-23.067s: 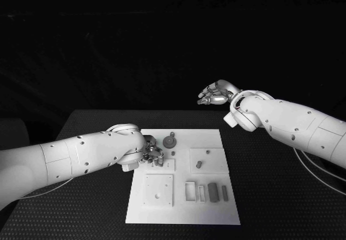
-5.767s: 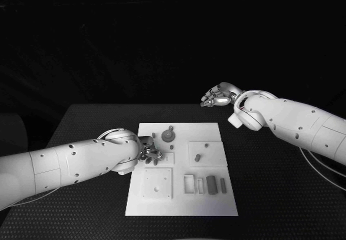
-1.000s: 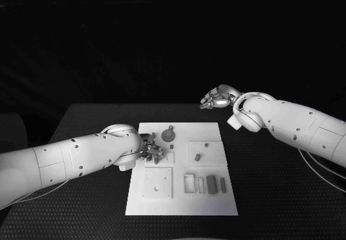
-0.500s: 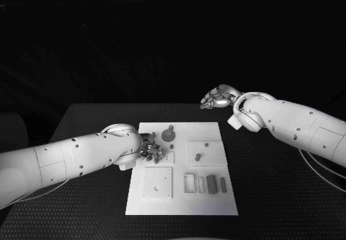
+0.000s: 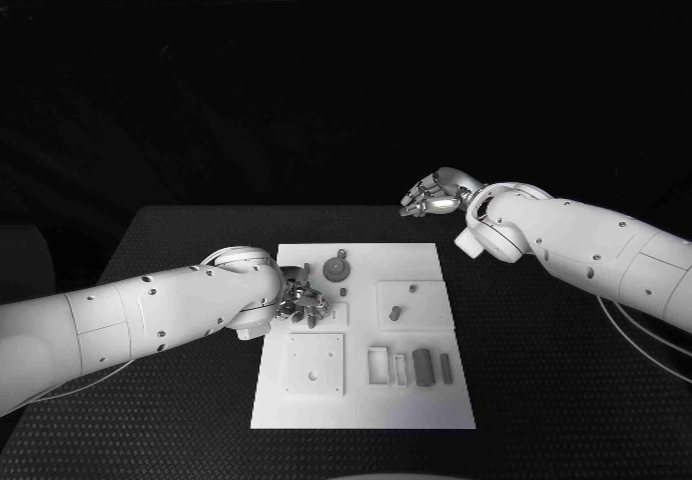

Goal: Assemble the parts on the task board

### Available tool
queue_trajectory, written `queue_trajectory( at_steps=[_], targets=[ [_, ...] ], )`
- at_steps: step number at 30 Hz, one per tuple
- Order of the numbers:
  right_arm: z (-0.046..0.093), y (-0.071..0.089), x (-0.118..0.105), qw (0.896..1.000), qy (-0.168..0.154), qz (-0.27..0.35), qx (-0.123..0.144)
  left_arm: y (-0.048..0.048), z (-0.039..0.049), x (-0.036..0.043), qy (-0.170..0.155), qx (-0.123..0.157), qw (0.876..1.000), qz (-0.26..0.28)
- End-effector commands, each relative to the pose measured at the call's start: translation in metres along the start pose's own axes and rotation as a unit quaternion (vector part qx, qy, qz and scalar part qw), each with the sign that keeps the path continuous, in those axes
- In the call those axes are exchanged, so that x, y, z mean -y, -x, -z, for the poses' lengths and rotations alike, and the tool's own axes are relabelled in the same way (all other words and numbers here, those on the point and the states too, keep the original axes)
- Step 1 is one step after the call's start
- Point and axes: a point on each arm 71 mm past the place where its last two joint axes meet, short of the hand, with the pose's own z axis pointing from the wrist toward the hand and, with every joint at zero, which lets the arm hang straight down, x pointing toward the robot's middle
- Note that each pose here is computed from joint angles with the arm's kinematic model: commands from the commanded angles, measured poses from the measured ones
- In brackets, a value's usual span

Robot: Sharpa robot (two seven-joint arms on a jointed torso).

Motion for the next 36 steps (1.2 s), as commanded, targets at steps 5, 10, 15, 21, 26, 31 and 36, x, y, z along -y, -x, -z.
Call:
queue_trajectory(
  at_steps=[5, 10, 15, 21, 26, 31, 36],
  targets=[
    [0.0001, -0.0014, -0.0008, 1.0, 0.004, 0.003, -0.007, 0.0002, 0.0003, 0.0004, 0.0, -0.001, 1.0, -0.009],
    [0.0001, -0.0012, -0.0007, 1.0, 0.004, 0.003, -0.007, 0.0012, 0.0001, 0.0006, 0.001, 0.006, 1.0, -0.01],
    [0.0, -0.0014, -0.0008, 1.0, 0.004, 0.003, -0.007, 0.0027, 0.0001, 0.0016, -0.003, 0.018, 1.0, -0.01],
    [0.0001, -0.0013, -0.0004, 1.0, 0.003, 0.003, -0.007, 0.0025, 0.0016, 0.0039, -0.011, 0.026, 1.0, -0.006],
    [0.0001, -0.0011, -0.0001, 1.0, 0.003, 0.003, -0.006, 0.0034, 0.0022, 0.0039, -0.014, 0.035, 0.999, -0.004],
    [0.0002, -0.0012, -0.0001, 1.0, 0.003, 0.003, -0.007, 0.0029, 0.0018, 0.0037, -0.013, 0.03, 0.999, -0.009],
    [0.0003, -0.0013, -0.0001, 1.0, 0.003, 0.003, -0.007, 0.0015, 0.0017, 0.0047, -0.013, 0.023, 1.0, -0.013]
  ],
)
